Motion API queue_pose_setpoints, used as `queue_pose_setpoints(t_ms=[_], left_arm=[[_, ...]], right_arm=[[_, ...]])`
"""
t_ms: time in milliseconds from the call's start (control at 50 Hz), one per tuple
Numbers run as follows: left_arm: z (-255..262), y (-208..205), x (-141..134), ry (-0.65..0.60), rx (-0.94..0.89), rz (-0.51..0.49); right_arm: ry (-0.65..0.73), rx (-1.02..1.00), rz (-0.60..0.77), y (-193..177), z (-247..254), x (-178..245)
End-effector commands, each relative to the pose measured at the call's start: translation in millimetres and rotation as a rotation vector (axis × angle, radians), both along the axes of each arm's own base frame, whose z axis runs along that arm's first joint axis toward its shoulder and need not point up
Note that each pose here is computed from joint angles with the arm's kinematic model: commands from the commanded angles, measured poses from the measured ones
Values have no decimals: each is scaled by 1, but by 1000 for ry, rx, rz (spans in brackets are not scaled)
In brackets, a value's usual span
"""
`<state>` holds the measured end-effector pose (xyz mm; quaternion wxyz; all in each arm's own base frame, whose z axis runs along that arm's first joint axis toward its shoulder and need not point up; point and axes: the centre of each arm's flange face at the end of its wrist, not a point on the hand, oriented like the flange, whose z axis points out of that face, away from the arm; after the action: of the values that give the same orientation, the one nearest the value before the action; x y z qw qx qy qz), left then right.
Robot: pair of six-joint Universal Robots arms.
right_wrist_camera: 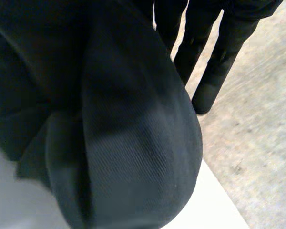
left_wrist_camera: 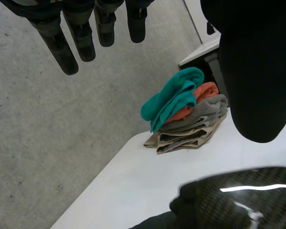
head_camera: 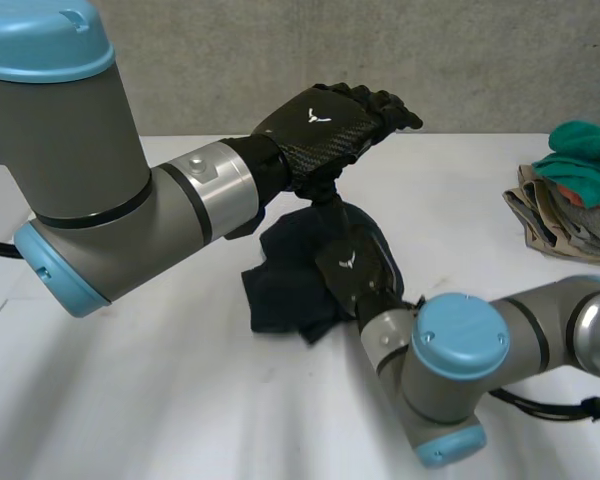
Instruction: Fold the laundry.
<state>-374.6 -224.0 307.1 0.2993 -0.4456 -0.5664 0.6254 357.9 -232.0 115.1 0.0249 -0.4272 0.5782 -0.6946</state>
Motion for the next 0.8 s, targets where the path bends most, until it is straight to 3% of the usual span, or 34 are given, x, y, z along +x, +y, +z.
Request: queue_pose_setpoints(t_ms=[20, 140, 260, 360, 480, 580, 720, 800], left_arm=[[10, 0, 1, 18, -26, 3], [39, 6, 9, 66, -93, 25], [68, 9, 14, 152, -150, 42], [81, 10, 17, 223, -139, 42], [76, 9, 18, 219, -114, 47], [64, 8, 17, 197, -85, 46], [52, 6, 14, 177, -59, 46], [44, 4, 13, 161, -40, 48]], right_arm=[[-148, -64, -34, -41, 49, -2], [-321, -218, -61, -89, 142, -33], [-413, -337, -109, -131, 202, -77], [-459, -432, -203, -182, 243, -151], [-485, -453, -236, -220, 265, -238], [-538, -302, -249, -267, 216, -327], [-538, -56, -213, -299, 106, -370], [-527, 60, -195, -299, 53, -381]])
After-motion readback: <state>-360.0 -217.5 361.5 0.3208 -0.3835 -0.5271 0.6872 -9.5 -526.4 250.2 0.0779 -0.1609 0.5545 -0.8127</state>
